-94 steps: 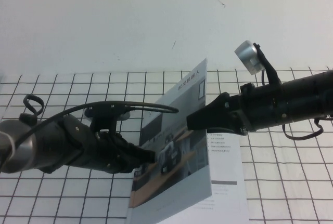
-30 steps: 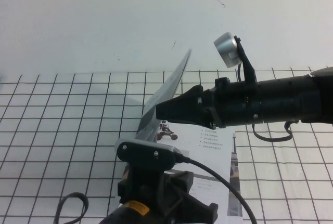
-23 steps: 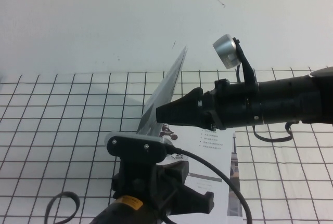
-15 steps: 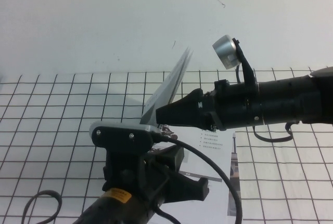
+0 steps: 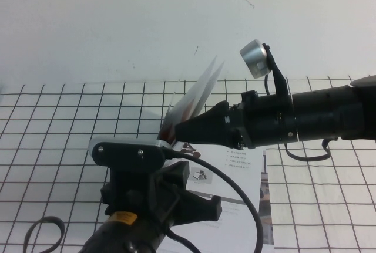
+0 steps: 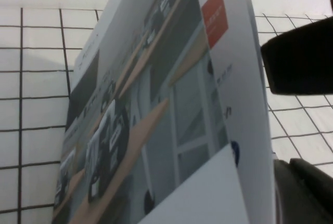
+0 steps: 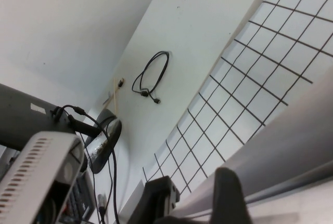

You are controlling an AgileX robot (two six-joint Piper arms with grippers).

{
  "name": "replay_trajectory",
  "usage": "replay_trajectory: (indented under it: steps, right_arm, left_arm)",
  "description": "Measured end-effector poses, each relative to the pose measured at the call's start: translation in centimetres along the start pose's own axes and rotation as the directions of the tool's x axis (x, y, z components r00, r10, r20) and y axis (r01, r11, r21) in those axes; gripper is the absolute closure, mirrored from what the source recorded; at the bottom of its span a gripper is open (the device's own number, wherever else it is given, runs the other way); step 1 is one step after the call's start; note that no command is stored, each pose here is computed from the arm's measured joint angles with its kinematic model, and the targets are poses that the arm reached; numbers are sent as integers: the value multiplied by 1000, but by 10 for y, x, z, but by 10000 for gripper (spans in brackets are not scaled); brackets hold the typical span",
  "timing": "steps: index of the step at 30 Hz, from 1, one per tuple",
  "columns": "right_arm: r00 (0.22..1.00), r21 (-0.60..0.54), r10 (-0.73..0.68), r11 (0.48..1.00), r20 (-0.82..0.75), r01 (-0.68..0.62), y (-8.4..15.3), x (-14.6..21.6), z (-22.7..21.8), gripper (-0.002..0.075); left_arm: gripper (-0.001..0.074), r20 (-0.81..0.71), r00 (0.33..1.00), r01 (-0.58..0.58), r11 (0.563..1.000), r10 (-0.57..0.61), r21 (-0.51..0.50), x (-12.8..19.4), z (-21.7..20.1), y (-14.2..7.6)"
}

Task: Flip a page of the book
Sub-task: Open the closed book

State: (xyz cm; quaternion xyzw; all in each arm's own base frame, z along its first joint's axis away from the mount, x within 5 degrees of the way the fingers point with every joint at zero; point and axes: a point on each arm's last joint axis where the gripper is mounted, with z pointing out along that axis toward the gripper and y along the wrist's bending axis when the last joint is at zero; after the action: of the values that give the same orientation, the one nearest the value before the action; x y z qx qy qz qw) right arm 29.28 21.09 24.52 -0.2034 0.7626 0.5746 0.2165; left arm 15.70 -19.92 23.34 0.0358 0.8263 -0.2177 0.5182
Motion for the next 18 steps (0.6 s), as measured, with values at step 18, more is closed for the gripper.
replay_trajectory:
  steps: [18]
  right_arm:
    - [987,67,-143,987,-74,148,13,1,-13,361]
  left_arm:
    - [737,9,999,36,958,-34,-286,0,-4,26]
